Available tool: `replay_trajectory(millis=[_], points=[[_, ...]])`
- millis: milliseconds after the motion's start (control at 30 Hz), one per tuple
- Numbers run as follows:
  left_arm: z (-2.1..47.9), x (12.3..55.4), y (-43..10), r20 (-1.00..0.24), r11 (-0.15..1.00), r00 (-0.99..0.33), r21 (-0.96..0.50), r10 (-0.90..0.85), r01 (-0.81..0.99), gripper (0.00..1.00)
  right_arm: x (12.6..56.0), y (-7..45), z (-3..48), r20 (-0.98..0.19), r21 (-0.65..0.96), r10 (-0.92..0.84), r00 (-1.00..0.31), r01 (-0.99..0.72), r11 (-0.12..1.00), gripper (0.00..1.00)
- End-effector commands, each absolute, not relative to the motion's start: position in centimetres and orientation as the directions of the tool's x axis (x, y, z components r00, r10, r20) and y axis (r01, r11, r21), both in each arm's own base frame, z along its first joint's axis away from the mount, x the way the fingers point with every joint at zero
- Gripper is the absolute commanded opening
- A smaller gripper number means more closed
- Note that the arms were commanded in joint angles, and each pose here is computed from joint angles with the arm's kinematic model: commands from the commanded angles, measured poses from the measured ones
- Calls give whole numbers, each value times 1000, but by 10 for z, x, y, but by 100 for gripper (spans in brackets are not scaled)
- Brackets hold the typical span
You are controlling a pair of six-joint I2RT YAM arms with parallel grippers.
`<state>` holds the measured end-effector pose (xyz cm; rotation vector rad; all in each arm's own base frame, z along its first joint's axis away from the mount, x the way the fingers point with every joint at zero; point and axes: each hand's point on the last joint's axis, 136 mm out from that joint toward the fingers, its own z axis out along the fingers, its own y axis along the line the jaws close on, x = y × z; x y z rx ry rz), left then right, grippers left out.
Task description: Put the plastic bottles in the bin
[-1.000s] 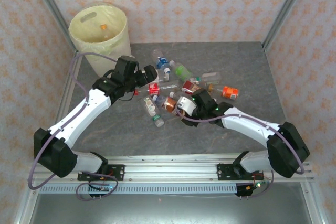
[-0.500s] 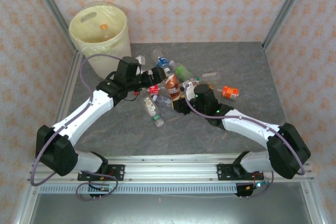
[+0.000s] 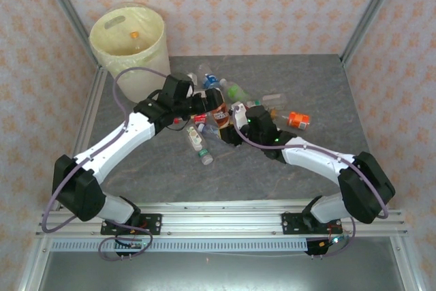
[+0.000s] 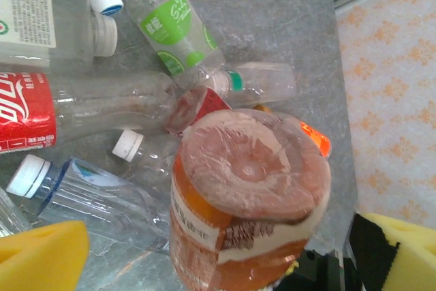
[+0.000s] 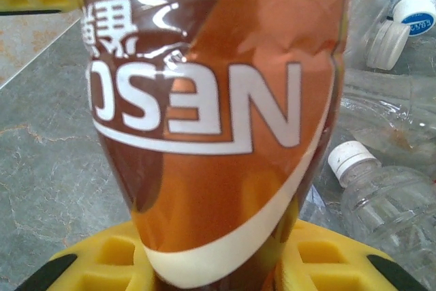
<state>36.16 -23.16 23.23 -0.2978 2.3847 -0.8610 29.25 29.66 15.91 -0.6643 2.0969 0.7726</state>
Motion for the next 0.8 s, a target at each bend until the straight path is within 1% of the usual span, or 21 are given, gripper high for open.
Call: replay_trajectory(millis=[0,200,333,400,500,567,667,767], points=[[220,362,-228,-425,800,-816,-595,-392,-75,100,295,305,173,-833,268,-208,-513,-703,658,19],[211,365,-236,-422,830,-832,-553,-360,-79,94,286,313,173,-824,244,-268,-499,-740,627,19],[204,368,-240,-406,831,-835,-547,-371,-103,85,288,316,175,-823,238,-269,-501,-733,637,19],[200,369,-240,-394,828,-837,-548,-379,-117,78,290,317,176,-824,239,-263,-502,-728,643,19],[197,371,-242,-383,817,-836,-562,-393,-127,61,292,318,177,-828,232,-261,-497,-726,648,19],[201,371,-245,-383,804,-832,-583,-402,-120,54,292,317,177,-827,231,-259,-499,-722,652,20],[209,371,-243,-404,792,-812,-600,-420,-112,48,291,318,179,-826,245,-247,-507,-718,651,28],[216,371,-232,-444,808,-787,-579,-429,-113,42,292,315,183,-828,258,-222,-515,-702,664,49]])
